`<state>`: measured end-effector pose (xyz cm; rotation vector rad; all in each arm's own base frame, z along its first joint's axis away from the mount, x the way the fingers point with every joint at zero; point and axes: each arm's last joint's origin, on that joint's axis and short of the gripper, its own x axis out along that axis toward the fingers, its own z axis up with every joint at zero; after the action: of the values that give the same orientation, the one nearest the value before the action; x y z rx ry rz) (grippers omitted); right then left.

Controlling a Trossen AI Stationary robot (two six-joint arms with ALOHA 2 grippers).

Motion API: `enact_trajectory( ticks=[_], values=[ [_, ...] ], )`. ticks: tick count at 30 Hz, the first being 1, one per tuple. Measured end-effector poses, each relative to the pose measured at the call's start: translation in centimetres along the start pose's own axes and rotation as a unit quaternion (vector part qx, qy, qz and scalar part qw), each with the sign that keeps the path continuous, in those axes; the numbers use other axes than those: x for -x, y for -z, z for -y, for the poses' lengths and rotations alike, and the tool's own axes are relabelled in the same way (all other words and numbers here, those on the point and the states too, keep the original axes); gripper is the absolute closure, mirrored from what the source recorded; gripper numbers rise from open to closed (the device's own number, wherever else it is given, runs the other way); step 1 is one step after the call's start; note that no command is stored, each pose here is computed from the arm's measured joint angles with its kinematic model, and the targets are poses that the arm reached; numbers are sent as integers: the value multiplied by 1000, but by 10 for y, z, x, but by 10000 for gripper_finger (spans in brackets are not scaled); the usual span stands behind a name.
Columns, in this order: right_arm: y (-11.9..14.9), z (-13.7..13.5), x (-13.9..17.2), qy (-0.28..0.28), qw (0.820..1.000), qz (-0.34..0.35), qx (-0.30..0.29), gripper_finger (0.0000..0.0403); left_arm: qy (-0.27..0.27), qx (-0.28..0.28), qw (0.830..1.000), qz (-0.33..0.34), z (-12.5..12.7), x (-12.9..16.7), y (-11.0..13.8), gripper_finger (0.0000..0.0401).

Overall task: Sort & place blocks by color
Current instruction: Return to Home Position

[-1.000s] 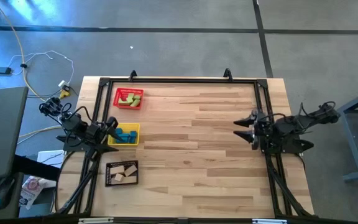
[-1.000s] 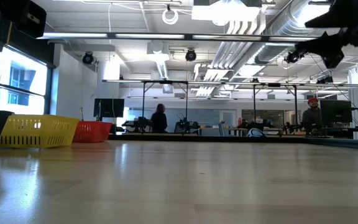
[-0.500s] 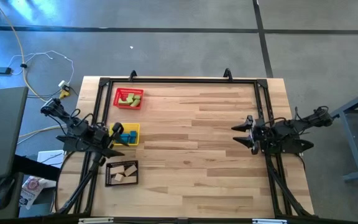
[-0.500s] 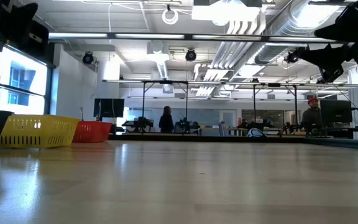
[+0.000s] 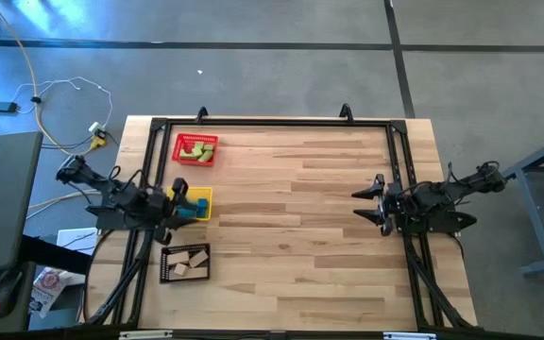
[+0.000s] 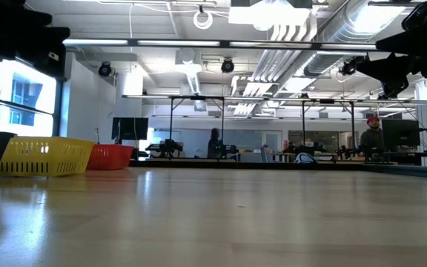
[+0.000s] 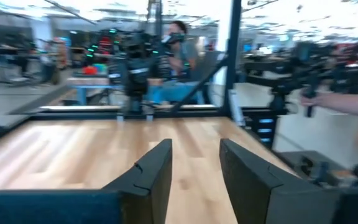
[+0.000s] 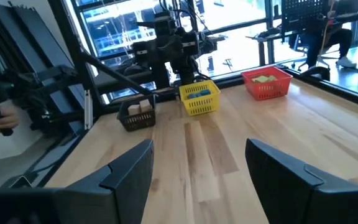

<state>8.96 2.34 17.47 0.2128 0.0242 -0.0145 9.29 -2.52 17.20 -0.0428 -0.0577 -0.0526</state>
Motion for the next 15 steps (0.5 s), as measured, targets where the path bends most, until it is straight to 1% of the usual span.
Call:
enact_trajectory(
  ticks=[4, 10, 15],
  values=[
    [0, 0, 0, 0, 1000, -1, 15, 163, -36, -24, 999, -2, -7, -2, 0, 293],
    [0, 0, 0, -1, 999, -2, 37, 163, -58, -61, 996, -5, -14, -2, 0, 312],
    [0, 0, 0, -1, 998, -3, 60, 163, -68, -63, 996, -6, -16, -3, 0, 315]
  ],
)
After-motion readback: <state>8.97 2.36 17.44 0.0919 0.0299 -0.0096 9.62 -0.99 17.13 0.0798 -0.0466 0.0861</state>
